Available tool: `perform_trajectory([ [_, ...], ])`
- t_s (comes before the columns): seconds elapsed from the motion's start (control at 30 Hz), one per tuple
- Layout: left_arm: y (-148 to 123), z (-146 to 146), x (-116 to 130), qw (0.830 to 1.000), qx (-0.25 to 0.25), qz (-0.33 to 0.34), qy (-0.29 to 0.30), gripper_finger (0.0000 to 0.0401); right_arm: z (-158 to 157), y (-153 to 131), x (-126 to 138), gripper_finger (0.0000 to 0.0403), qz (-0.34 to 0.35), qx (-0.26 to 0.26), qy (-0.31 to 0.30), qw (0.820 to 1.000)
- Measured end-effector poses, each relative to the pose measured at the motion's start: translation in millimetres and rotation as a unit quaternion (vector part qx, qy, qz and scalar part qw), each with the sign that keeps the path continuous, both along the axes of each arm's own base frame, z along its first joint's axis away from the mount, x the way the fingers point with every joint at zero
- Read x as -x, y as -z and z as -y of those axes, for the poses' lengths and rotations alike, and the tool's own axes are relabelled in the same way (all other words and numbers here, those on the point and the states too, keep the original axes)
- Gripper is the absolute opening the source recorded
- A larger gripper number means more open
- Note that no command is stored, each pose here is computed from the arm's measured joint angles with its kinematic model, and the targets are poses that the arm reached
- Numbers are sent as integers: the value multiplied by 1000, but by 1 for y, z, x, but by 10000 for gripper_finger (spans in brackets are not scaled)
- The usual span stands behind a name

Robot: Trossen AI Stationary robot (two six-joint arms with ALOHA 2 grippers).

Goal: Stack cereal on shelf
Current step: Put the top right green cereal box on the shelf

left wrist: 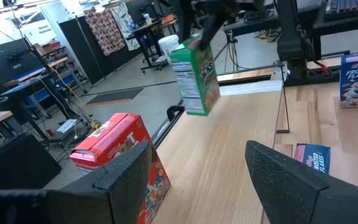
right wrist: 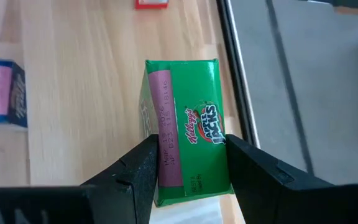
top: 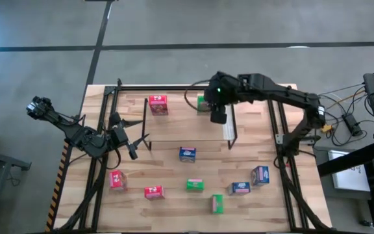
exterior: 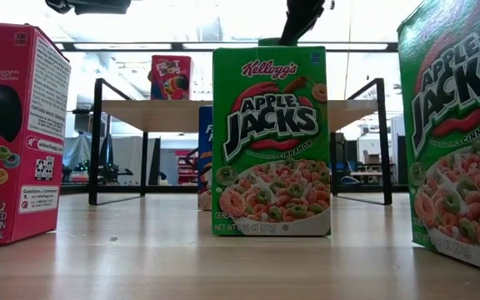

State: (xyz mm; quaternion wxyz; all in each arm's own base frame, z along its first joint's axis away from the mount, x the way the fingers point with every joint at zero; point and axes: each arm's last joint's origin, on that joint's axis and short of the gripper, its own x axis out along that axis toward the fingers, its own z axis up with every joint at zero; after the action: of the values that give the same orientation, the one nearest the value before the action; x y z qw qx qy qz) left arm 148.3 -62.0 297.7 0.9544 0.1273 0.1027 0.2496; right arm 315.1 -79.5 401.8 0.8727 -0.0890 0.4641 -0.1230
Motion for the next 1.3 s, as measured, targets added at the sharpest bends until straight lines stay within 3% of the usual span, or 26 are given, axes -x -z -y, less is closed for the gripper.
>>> perform_trajectory([
  [0.17, 0, 0, 0, 1000, 0, 0, 0, 245, 14, -2, -5, 166, 21, -39, -19, 999],
  [0.73, -1, 0, 0, 1000, -5, -1, 1, 245, 33, 24, -43, 166, 41, -31, -28, 998],
  [1.13, -1, 0, 0, 1000, -6, -1, 1, 245, 34, 26, -48, 167, 47, -23, -34, 998],
  [1.3, -1, 0, 0, 1000, -6, -1, 1, 245, 34, 26, -48, 188, 46, -21, -37, 998],
])
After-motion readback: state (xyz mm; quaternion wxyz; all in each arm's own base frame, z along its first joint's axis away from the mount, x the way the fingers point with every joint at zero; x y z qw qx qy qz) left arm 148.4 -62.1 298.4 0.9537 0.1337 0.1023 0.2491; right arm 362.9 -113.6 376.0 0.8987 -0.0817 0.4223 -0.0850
